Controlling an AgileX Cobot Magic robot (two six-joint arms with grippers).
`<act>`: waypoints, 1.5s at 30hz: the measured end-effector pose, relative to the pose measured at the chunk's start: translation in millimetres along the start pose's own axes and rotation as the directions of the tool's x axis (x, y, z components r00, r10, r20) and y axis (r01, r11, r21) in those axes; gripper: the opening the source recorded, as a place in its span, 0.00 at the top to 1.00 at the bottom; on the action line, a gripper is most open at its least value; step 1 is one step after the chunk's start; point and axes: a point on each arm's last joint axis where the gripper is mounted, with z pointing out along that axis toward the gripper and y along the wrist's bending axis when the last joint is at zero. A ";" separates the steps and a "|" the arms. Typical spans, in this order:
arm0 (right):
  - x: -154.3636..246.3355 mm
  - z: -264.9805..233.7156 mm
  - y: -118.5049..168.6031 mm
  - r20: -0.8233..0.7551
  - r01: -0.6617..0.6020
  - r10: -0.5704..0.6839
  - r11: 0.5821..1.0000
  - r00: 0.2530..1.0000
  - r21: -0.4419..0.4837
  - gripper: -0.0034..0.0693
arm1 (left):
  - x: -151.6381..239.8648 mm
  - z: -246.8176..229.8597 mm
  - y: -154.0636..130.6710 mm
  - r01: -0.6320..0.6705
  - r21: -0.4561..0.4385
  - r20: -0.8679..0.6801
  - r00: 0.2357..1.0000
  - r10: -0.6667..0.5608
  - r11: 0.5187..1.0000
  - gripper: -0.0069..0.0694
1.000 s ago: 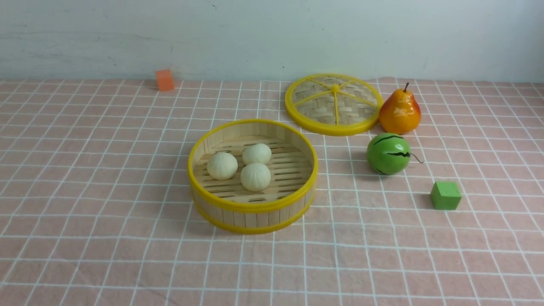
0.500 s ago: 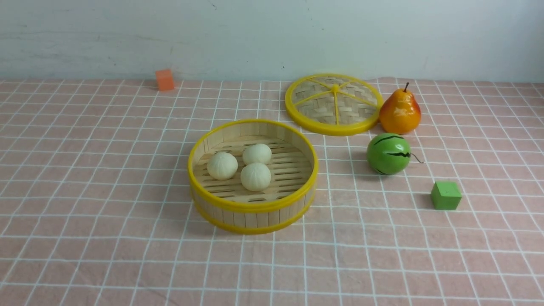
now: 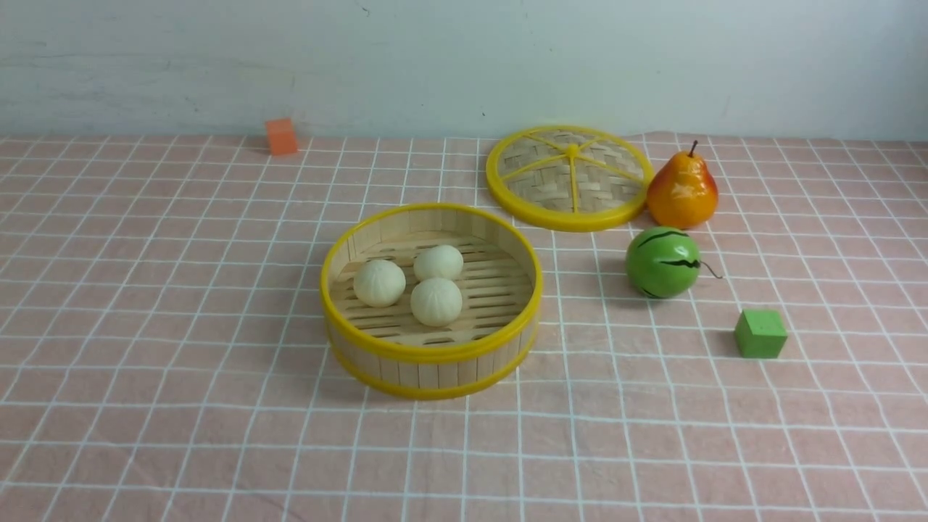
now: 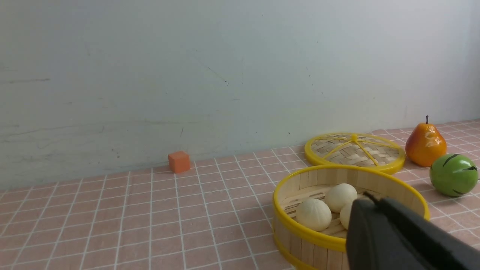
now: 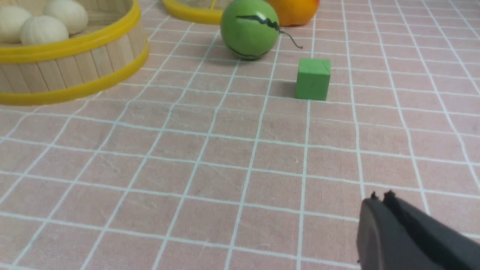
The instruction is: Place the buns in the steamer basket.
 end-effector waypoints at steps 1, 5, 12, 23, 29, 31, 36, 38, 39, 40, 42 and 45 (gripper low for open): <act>0.2 -0.2 0.0 -0.004 0.000 0.000 1.000 1.000 0.000 0.96 | 0.0 0.0 0.0 0.000 0.000 0.000 1.000 0.000 1.000 0.93; 0.4 -0.5 -0.2 -0.015 0.000 0.000 1.000 1.000 0.003 0.96 | 0.3 0.0 0.2 0.000 -0.002 -0.003 1.000 0.000 1.000 0.93; 0.5 -0.5 -0.3 -0.016 0.001 -0.001 1.000 1.000 0.005 0.95 | 0.3 0.0 0.2 0.000 -0.002 -0.003 1.000 0.000 1.000 0.92; 0.5 -0.5 -0.3 -0.016 0.002 -0.002 1.000 1.000 0.005 0.93 | 0.3 0.0 0.2 0.000 -0.002 -0.003 1.000 0.000 1.000 0.90; 0.5 -0.5 -0.3 -0.016 0.002 -0.002 1.000 1.000 0.005 0.93 | 9.5 -3.9 1.9 -0.001 -0.032 -0.002 1.000 0.001 0.999 0.89; 0.5 -0.5 -0.3 -0.016 0.002 -0.002 1.000 1.000 0.005 0.92 | 18.2 -7.8 5.3 0.005 -0.096 -0.009 1.000 -0.005 0.995 0.89; 0.6 -0.5 -0.3 -0.016 0.002 -0.002 1.000 1.000 0.005 0.91 | 56.7 -6.3 11.3 0.147 -0.268 -0.085 0.981 -0.175 0.952 0.91; 0.6 -0.5 -0.3 -0.016 0.002 -0.002 1.000 1.000 0.005 0.91 | 75.2 -5.8 12.2 0.211 -0.314 -0.107 0.961 -0.256 0.926 0.93; 0.6 -0.5 -0.3 -0.016 0.002 -0.002 1.000 1.000 0.005 0.91 | 80.6 -6.0 12.4 0.230 -0.328 -0.119 0.952 -0.282 0.916 0.93; 0.6 -0.5 -0.3 -0.016 0.002 -0.002 1.000 1.000 0.005 0.90 | 83.2 -6.3 12.5 0.236 -0.337 -0.132 0.947 -0.294 0.911 0.93; 0.6 -0.5 -0.3 -0.016 0.002 -0.002 1.000 1.000 0.005 0.90 | 86.2 -6.9 12.5 0.234 -0.345 -0.156 0.940 -0.302 0.909 0.93; 0.6 -0.5 -0.2 -0.016 0.001 -0.001 1.000 1.000 0.005 0.90 | 94.8 -9.1 11.4 0.228 -0.365 -0.239 0.914 -0.327 0.903 0.93</act>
